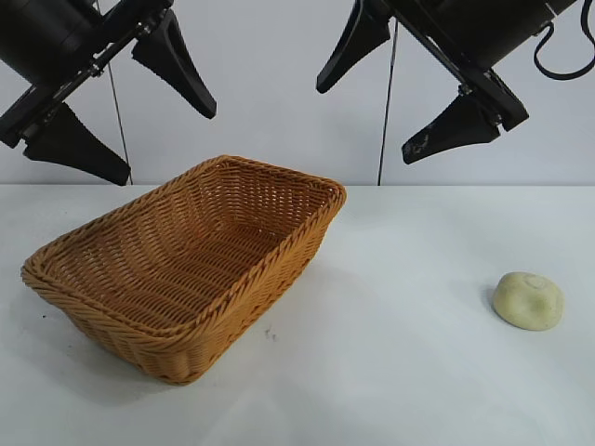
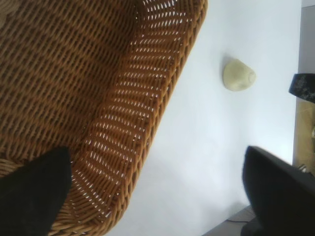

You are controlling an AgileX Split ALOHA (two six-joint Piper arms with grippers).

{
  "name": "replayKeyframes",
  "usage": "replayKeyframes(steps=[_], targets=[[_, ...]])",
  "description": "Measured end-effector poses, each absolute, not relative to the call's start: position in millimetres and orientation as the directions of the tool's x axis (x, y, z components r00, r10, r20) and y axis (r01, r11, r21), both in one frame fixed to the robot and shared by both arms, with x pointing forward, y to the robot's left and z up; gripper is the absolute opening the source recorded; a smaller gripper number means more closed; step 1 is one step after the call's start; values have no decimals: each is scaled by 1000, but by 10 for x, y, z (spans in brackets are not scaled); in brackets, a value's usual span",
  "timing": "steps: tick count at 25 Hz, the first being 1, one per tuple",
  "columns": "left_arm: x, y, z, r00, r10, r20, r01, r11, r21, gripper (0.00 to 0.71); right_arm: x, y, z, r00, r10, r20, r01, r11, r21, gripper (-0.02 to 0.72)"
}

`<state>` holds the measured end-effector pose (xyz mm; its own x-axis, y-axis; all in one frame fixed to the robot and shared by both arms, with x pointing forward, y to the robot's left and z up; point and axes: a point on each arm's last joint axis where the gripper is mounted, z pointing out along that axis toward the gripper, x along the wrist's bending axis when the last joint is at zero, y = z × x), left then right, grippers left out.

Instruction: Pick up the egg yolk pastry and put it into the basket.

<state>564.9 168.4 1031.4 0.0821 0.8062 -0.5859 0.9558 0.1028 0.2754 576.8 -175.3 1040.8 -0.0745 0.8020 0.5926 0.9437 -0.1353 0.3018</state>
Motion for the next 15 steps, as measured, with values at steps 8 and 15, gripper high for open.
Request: replayKeyframes(steps=[8,15], targets=[[5675,1712,10317,66,808,-586,950,129,284,693,5768,-1753,10408,-75,802,593,944,-135,302,694],[5538,1855,10502,22,836,-549,947,159,280,693,5767,-1759,10403,-79,808,584,944,-129,305,694]])
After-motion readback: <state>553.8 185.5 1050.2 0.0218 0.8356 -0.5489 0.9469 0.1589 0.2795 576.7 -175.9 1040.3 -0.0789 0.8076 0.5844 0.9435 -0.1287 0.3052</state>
